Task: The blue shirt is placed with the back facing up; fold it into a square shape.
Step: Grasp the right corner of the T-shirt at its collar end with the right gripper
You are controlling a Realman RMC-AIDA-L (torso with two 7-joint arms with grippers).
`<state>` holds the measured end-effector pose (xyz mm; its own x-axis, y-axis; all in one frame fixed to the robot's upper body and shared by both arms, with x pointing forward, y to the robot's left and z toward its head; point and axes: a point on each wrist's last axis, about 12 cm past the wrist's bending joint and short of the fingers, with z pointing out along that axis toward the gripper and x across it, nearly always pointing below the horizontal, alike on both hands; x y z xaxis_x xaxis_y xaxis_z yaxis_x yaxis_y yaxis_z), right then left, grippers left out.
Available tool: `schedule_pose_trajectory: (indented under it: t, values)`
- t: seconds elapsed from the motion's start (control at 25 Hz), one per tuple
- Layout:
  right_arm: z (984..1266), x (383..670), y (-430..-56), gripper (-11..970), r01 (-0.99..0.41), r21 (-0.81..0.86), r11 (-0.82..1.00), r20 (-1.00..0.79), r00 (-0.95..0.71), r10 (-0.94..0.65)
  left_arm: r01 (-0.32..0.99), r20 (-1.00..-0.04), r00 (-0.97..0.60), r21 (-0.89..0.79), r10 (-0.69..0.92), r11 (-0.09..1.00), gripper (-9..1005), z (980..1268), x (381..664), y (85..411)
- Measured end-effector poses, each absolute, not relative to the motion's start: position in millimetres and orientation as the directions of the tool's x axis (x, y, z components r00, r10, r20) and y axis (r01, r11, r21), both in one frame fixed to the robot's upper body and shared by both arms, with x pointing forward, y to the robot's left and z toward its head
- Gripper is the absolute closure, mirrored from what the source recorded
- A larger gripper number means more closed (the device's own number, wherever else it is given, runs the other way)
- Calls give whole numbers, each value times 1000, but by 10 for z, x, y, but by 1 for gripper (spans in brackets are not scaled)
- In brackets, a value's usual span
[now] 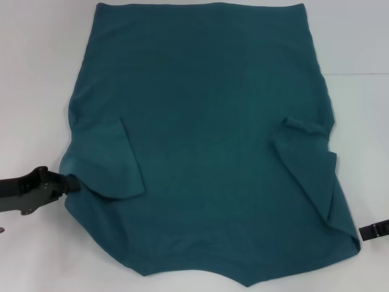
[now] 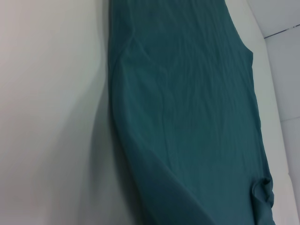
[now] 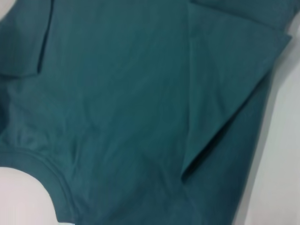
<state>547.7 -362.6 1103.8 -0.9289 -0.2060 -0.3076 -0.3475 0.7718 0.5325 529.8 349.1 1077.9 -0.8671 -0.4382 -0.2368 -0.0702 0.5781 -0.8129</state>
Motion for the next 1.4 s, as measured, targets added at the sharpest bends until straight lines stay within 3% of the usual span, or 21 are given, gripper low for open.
schedule_pose_trajectory:
  t: [1.4]
  values:
    - [10945, 5525, -3400, 247, -370, 540, 756, -307, -923, -232, -80, -235, -863, -811, -447, 580, 976, 10755, 5284, 3498]
